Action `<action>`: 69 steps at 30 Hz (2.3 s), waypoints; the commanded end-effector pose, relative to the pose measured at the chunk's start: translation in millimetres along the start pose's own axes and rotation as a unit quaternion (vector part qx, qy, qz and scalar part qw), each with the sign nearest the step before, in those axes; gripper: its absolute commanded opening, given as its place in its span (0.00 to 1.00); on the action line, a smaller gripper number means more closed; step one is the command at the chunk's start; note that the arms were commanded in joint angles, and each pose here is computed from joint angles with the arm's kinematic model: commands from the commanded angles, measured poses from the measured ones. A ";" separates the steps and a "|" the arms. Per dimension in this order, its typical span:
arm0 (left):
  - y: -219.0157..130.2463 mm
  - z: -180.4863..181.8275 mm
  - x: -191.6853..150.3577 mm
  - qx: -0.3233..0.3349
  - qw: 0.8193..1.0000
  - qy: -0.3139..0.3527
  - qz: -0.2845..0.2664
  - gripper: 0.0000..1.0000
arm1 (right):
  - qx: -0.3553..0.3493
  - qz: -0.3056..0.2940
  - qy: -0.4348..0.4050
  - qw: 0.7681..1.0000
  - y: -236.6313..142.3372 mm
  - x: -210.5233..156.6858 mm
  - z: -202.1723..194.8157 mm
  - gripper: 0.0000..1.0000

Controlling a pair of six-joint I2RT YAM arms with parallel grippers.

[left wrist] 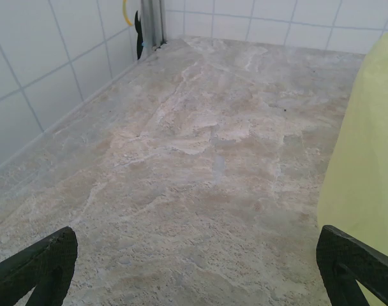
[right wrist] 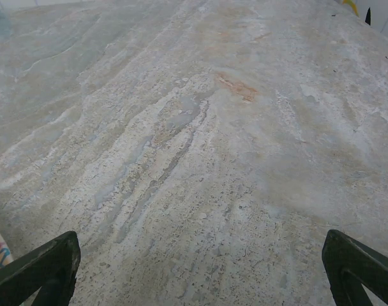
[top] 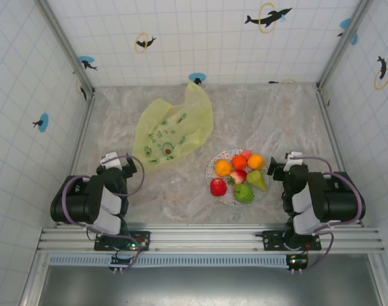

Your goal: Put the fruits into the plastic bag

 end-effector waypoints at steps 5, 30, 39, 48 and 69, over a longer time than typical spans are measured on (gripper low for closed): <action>-5.4 0.2 -6.4 -0.005 1.000 0.002 0.007 0.98 | 0.006 -0.020 0.002 1.000 -2.2 6.5 2.5 0.99; -5.2 0.3 -6.0 -0.005 1.000 0.001 0.006 0.98 | 0.006 -0.020 0.002 1.000 -2.3 6.4 2.3 1.00; -9.7 10.7 1.8 0.031 0.999 -0.014 -0.006 0.98 | -0.061 -0.060 0.015 0.996 -13.3 22.9 -8.3 0.99; -13.6 36.2 13.9 0.139 0.976 -0.162 0.045 0.98 | -0.129 -0.074 0.202 0.968 -28.7 70.5 -37.3 1.00; 79.7 -74.9 31.6 -0.132 0.949 -0.148 0.247 0.66 | 0.150 0.065 0.031 0.986 -26.1 77.7 147.7 0.99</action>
Point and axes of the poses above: each hand's point on the last joint's axis, 136 mm out from that joint toward the fingers, its own y axis out along the fingers, its own z axis along the line the jaws close on, x = y × z, the point moved 5 cm from there along -y, back along the fingers, and after that the axes turned 9 degrees about y, right-handed, at the moved point
